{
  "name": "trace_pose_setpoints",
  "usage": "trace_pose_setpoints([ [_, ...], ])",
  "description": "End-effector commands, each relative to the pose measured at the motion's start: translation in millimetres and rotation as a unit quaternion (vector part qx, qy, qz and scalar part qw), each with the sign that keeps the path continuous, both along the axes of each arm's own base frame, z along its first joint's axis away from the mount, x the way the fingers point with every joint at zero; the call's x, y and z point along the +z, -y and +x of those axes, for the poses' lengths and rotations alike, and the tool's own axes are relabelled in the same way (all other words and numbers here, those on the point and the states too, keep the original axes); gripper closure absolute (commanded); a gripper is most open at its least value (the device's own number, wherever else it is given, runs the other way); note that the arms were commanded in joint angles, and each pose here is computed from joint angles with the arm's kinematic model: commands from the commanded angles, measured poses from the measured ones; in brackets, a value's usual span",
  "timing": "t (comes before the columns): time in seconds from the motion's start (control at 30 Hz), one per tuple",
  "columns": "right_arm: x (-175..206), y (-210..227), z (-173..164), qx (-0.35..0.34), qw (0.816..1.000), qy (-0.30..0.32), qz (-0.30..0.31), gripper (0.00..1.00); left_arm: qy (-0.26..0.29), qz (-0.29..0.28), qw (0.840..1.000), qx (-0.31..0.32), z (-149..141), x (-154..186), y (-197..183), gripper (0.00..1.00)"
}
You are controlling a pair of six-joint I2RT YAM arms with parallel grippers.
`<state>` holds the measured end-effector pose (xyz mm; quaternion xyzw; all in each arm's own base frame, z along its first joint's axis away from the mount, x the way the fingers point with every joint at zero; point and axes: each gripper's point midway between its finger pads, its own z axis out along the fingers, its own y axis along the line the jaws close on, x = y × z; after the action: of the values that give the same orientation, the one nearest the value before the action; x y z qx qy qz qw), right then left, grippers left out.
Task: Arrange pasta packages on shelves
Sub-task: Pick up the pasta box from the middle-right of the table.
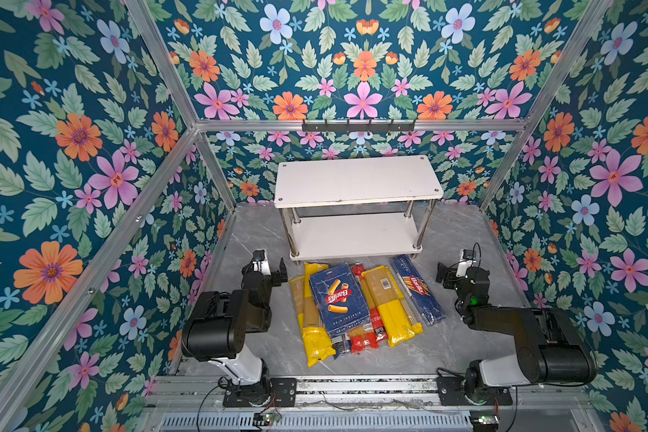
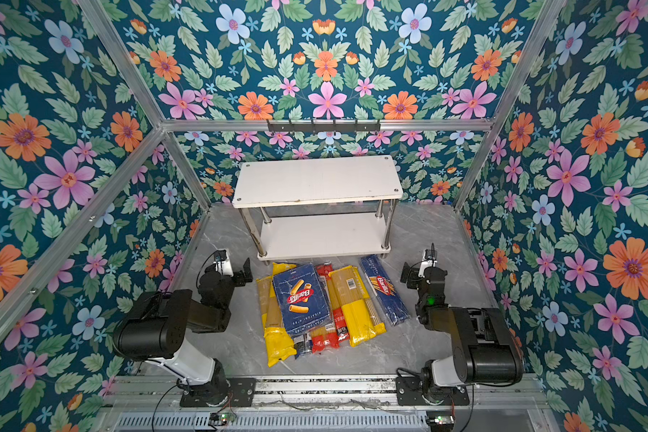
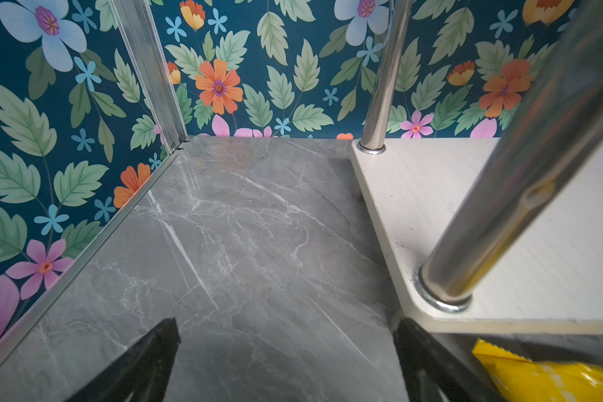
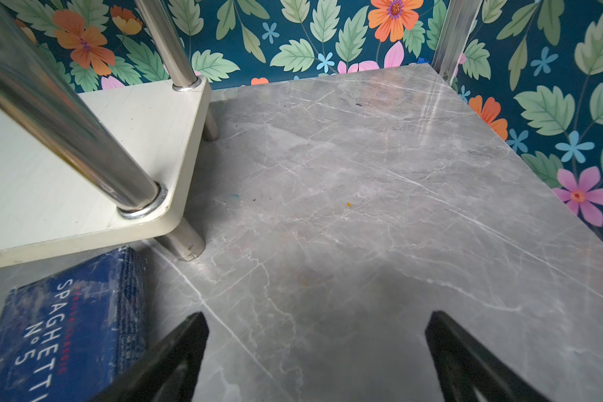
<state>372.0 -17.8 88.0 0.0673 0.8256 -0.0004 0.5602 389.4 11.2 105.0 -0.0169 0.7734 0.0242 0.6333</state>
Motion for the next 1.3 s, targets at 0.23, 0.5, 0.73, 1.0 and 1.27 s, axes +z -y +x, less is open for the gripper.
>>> trace_pose_setpoints([
  [0.23, 8.9, 0.2, 3.8, 0.000, 1.000, 0.019, -0.003, 0.01, 0.015, 0.001, 1.000, 0.002, 1.6, 7.6, -0.6, 0.00],
  [0.5, 9.1, 0.0, 4.0, 0.000, 1.000, 0.019, -0.002, 0.01, 0.014, -0.003, 1.000, 0.000, 2.4, 7.5, -1.1, 0.00],
  [0.73, 9.0, -0.3, 4.2, 0.001, 1.000, 0.018, -0.001, 0.01, 0.013, -0.001, 1.000, 0.002, 2.6, 7.2, -2.1, 0.00],
  [1.0, 14.6, -4.0, 2.4, 0.005, 1.000, 0.020, -0.014, 0.01, 0.015, -0.002, 1.000, 0.008, 3.7, 10.2, -4.1, 0.05],
  [1.27, 45.5, -9.2, -4.0, -0.030, 0.997, -0.062, 0.048, 0.01, -0.031, -0.005, 0.998, 0.052, 17.2, 27.1, -17.0, 0.12],
])
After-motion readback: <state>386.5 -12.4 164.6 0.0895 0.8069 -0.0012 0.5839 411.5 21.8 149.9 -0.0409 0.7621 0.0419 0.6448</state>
